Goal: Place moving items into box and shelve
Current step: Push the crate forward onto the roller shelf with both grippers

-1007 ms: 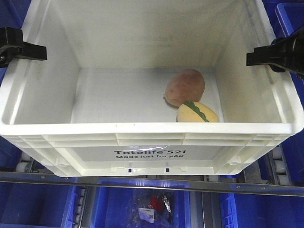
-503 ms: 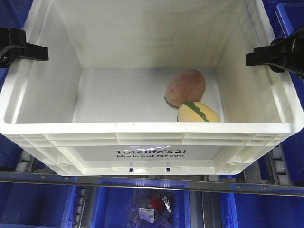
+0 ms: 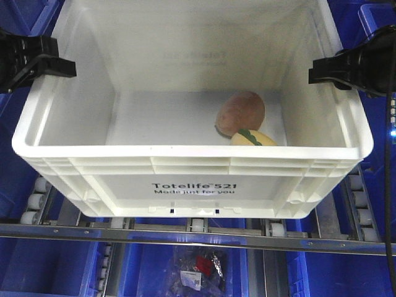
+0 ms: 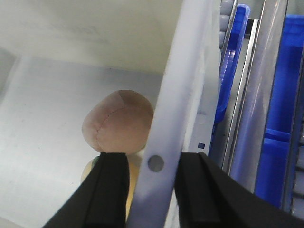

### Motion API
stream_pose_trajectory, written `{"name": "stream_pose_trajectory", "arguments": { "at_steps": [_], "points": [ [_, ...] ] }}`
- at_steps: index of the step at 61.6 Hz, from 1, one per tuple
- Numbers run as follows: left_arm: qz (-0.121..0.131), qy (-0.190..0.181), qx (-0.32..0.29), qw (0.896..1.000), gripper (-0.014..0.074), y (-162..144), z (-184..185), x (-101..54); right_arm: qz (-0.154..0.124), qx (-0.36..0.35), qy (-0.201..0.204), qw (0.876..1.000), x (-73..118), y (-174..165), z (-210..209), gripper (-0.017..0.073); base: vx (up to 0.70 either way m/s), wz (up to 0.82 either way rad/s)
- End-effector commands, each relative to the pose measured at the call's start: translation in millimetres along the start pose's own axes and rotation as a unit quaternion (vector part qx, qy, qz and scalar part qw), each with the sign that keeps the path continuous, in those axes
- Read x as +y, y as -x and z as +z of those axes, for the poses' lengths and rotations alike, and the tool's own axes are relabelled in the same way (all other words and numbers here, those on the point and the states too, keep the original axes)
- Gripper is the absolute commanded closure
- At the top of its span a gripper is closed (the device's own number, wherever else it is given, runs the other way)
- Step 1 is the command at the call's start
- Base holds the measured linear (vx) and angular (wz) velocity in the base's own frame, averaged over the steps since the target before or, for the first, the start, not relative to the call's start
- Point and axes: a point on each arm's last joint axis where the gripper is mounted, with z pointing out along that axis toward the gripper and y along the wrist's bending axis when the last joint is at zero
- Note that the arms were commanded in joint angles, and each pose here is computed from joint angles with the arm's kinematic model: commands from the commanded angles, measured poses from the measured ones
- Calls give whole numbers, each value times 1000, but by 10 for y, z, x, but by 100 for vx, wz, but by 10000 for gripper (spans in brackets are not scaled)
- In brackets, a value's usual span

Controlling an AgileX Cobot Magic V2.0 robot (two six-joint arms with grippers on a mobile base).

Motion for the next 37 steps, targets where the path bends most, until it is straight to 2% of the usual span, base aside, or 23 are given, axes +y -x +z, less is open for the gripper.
{"name": "stream_pose_trajectory", "arguments": {
  "at_steps": [1, 13, 25, 37],
  "points": [
    [-19, -30, -99, 994, 591, 232, -133, -144, 11, -109, 30, 994, 120, 256, -194, 565, 0, 0],
    [-35, -22, -99, 994, 591, 270, 24, -58, 15, -115, 24, 993, 92, 285, -111, 565, 0, 0],
    [-69, -30, -95, 993, 591, 298, 191, 8, 17, -107, 22, 994, 74, 285, -41, 565, 0, 0],
    [-65, -26, -89, 994, 590, 301, 304, 65, 19, -103, 20, 994, 58, 287, 20, 565, 0, 0]
  ]
}}
